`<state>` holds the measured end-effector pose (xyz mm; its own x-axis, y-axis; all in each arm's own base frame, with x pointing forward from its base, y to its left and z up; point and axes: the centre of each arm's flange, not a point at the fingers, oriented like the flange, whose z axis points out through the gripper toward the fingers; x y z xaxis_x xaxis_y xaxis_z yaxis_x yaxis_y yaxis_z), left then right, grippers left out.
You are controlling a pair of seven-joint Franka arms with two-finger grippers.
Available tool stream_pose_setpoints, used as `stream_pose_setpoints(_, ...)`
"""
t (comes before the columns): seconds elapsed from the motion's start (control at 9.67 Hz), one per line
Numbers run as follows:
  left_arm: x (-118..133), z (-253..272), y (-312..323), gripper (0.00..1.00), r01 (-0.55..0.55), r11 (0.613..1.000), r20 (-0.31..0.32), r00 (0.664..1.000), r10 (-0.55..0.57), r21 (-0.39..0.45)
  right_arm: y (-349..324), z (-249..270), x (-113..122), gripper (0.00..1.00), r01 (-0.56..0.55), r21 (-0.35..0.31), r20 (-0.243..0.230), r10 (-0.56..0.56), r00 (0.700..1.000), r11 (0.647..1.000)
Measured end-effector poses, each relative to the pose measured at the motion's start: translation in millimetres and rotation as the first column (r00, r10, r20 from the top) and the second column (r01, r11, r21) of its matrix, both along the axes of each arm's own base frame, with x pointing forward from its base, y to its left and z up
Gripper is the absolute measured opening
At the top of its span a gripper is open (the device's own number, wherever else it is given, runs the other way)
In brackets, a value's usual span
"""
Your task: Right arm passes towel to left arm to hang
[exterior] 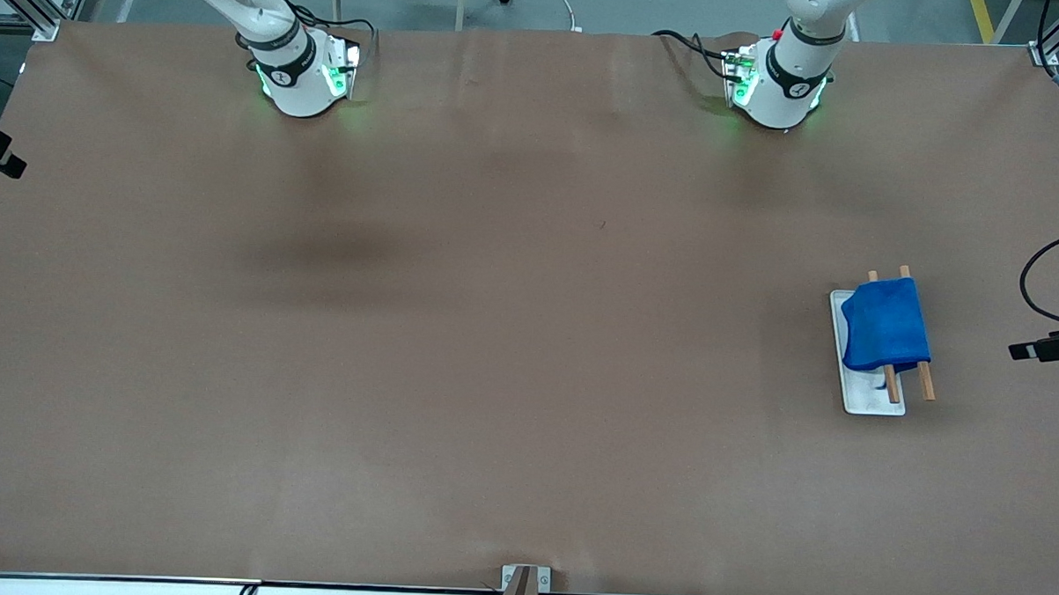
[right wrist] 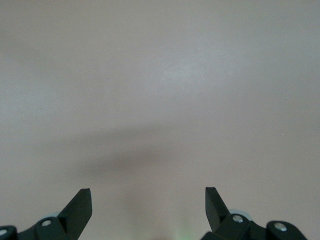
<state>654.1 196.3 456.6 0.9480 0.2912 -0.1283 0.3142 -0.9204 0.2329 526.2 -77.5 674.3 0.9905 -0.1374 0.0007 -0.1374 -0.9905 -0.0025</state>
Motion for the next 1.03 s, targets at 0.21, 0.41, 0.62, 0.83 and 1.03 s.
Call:
stream_pose_setpoints(0.21, -0.7, 57.4, -64.3, 1.0, 0.017, 0.999, 0.038, 0.999, -0.019, 0.032, -0.2, 0.1, -0.2, 1.0, 0.0, -0.001, -0.001, 0.0, 1.0, 1.0)
stream_pose_setpoints(0.41, -9.3, 99.9, -114.0, 1.0, 0.063, 0.994, 0.066, 0.995, -0.069, 0.084, -0.8, 0.1, -0.3, 1.0, 0.001, -0.001, -0.001, -0.001, 1.0, 1.0)
stream_pose_setpoints(0.62, -19.4, 138.3, -169.5, 1.0, 0.116, 0.985, 0.115, 0.985, -0.13, 0.127, -1.4, 0.1, -0.5, 1.0, 0.003, -0.002, -0.002, -0.003, 1.0, 1.0)
stream_pose_setpoints(0.83, -32.6, 167.7, -211.2, 1.0, 0.178, 0.966, 0.15, 0.967, -0.207, 0.189, -1.8, 0.0, -0.6, 1.0, 0.003, -0.002, -0.003, -0.003, 1.0, 1.0)
stream_pose_setpoints(1.03, -55.5, 194.9, -228.4, 1.0, 0.191, 0.953, 0.152, 0.961, -0.23, 0.234, -2.2, -0.1, -0.7, 1.0, 0.004, -0.002, -0.004, -0.004, 1.0, 1.0)
